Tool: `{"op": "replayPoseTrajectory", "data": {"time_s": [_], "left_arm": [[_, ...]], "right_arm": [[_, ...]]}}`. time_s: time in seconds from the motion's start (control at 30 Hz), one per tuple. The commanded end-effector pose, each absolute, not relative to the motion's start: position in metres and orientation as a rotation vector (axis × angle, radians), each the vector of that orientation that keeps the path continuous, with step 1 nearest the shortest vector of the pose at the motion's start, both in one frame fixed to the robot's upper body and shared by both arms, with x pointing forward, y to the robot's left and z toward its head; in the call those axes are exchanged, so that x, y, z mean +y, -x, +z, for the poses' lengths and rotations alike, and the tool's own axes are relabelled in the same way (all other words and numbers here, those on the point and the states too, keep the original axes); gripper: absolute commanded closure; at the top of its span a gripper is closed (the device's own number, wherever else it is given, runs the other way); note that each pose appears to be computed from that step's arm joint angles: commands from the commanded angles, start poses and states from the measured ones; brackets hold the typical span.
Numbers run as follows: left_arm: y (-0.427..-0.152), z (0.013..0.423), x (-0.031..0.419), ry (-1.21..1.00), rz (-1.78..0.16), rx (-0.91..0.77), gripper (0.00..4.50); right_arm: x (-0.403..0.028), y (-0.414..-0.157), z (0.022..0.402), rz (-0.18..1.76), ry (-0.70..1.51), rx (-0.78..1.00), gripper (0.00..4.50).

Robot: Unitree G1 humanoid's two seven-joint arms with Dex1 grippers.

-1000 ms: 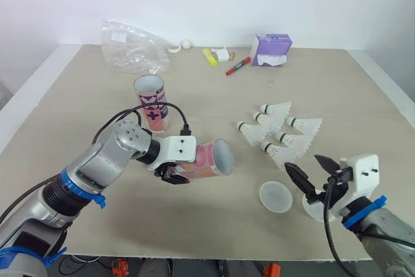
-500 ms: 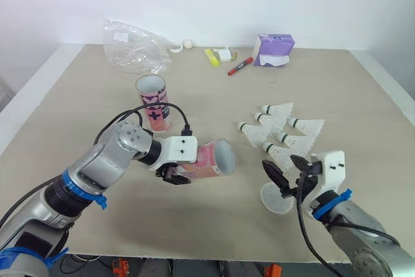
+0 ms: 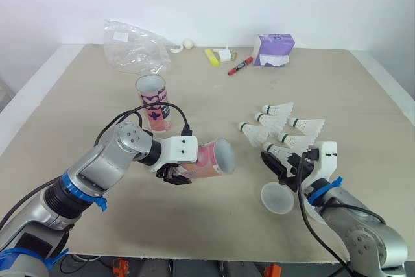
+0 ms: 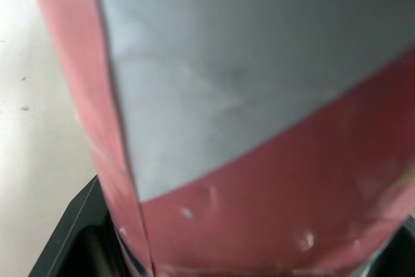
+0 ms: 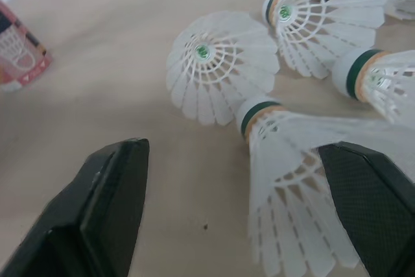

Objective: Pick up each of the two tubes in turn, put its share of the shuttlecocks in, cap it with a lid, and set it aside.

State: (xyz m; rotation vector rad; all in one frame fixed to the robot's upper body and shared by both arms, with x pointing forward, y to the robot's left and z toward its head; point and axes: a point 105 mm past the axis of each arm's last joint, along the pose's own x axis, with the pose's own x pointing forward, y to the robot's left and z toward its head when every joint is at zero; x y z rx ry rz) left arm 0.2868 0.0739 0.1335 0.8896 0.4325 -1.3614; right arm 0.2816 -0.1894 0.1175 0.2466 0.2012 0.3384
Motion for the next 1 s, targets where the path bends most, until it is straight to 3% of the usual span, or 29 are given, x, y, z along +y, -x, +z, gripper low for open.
{"op": "replayPoseTrajectory", "data": {"time_s": [0.03, 0.1, 0.2, 0.47, 0.63, 0.83, 1.0], "left_arm": [[-0.282, 0.127, 0.071, -0.872, -1.376, 0.445, 1.36], [-0.282, 0.127, 0.071, -0.87, -1.374, 0.443, 1.36], [-0.282, 0.127, 0.07, -0.869, -1.372, 0.44, 1.36], [-0.286, 0.128, 0.07, -0.874, -1.369, 0.43, 1.36], [-0.29, 0.127, 0.069, -0.873, -1.371, 0.425, 1.36], [-0.295, 0.125, 0.068, -0.868, -1.381, 0.421, 1.36], [-0.296, 0.125, 0.066, -0.85, -1.395, 0.43, 1.36]], "right_arm": [[-0.192, -0.283, 0.125, 0.335, -0.258, 0.179, 2.18], [-0.192, -0.283, 0.124, 0.34, -0.262, 0.187, 3.2], [-0.191, -0.283, 0.121, 0.342, -0.262, 0.194, 4.29], [-0.191, -0.279, 0.128, 0.373, -0.188, 0.179, 4.29], [-0.193, -0.267, 0.183, 0.464, -0.032, 0.045, 4.29], [-0.159, -0.235, 0.246, 0.814, 0.441, -0.175, 4.29], [-0.126, -0.206, 0.241, 1.138, 0.756, -0.236, 4.29]]}}
